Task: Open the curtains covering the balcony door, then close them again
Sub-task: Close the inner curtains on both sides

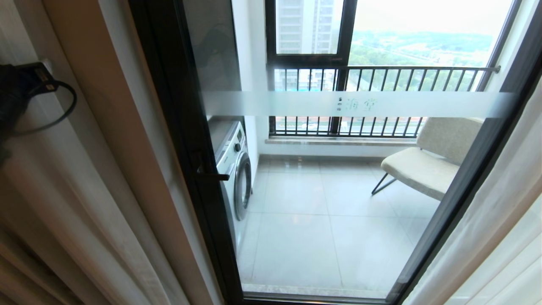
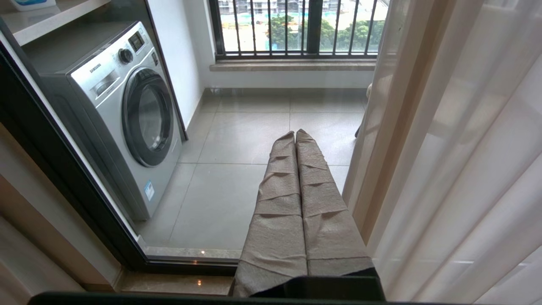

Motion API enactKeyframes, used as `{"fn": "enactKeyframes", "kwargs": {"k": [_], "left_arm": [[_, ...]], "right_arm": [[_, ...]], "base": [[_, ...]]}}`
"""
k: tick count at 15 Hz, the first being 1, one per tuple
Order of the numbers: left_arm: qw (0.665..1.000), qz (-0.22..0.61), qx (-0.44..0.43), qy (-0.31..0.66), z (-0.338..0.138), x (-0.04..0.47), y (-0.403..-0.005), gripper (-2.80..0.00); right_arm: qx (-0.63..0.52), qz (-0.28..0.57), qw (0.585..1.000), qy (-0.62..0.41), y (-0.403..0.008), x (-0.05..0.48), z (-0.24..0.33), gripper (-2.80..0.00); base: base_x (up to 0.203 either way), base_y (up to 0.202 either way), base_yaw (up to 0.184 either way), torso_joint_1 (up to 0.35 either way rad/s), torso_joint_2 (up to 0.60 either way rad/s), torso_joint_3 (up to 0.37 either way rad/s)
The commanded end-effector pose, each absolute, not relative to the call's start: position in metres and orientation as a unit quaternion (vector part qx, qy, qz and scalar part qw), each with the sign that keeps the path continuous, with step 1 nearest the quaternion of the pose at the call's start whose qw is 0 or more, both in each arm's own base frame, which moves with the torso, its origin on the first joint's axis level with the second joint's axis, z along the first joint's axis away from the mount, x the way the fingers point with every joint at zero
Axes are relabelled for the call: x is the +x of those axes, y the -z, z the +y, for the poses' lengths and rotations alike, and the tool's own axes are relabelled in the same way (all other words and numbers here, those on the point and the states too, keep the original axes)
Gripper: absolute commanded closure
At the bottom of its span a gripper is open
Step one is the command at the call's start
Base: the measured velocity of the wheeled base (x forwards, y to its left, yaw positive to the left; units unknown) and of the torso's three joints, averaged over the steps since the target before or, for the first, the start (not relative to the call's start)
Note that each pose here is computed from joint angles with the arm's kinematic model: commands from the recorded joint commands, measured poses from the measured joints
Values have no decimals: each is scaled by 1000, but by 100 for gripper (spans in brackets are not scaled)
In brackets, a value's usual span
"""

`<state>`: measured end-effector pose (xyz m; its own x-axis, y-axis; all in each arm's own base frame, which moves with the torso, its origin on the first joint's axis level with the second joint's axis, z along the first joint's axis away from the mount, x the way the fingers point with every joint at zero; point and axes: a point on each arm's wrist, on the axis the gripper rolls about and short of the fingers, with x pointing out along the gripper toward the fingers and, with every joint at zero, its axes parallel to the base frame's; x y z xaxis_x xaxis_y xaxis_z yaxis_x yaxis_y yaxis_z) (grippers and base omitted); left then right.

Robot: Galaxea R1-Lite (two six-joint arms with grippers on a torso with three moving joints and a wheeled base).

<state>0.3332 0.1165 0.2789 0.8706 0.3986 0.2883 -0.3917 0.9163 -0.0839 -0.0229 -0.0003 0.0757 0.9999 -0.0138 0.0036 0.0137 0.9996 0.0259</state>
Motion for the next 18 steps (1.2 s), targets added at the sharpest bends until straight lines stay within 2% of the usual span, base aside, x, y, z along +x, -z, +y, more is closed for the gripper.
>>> {"fn": "enactKeyframes", "kwargs": {"k": [1, 7, 18], "left_arm": [[967, -155, -11, -204, 116, 333, -280, 0], [966, -166, -11, -197, 105, 316, -291, 0], [967, -202, -19, -151, 57, 255, -320, 0]], "right_arm": [[13, -2, 1000, 7, -76, -23, 0, 0], [13, -2, 1000, 7, -76, -23, 0, 0], [13, -2, 1000, 7, -76, -23, 0, 0]], "base": [[0, 0, 0, 0, 0, 0], [0, 0, 0, 0, 0, 0], [0, 0, 0, 0, 0, 0]]}}
